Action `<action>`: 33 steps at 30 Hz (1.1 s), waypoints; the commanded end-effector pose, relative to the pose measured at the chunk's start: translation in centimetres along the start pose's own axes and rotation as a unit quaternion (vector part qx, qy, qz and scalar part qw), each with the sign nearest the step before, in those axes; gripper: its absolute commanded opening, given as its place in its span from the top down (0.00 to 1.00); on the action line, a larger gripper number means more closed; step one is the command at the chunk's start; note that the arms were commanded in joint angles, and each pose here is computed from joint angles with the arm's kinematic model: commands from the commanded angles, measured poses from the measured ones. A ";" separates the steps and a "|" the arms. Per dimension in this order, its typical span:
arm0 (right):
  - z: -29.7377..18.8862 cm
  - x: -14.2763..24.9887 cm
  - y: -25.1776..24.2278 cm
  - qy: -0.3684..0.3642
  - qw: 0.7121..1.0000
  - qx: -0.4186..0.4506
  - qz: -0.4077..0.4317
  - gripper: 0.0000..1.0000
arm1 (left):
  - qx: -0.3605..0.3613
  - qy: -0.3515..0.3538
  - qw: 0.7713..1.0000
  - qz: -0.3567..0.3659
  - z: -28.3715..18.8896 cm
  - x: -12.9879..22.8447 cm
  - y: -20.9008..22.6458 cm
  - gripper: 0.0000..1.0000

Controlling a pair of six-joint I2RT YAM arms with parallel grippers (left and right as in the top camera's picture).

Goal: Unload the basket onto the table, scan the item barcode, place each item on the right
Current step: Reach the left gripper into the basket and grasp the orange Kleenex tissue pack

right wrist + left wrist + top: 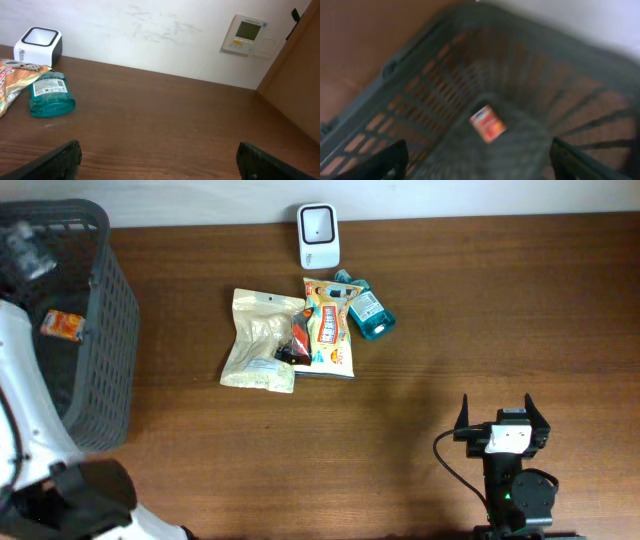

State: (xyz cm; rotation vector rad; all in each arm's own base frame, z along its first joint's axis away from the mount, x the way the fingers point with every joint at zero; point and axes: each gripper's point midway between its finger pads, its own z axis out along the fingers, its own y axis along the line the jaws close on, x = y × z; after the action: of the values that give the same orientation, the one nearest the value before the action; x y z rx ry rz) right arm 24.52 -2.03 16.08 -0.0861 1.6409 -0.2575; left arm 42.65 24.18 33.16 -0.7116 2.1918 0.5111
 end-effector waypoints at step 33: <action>0.0 0.4 0.0 0.004 1.000 0.004 0.000 0.02 | -0.048 0.238 0.951 -0.190 21.2 17.0 -3.7 0.23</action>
State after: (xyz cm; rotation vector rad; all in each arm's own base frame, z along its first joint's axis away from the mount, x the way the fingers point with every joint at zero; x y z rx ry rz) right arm 24.52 -2.03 16.08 -0.0858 1.6409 -0.2572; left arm 46.96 27.02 7.62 -1.2855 2.4418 0.2891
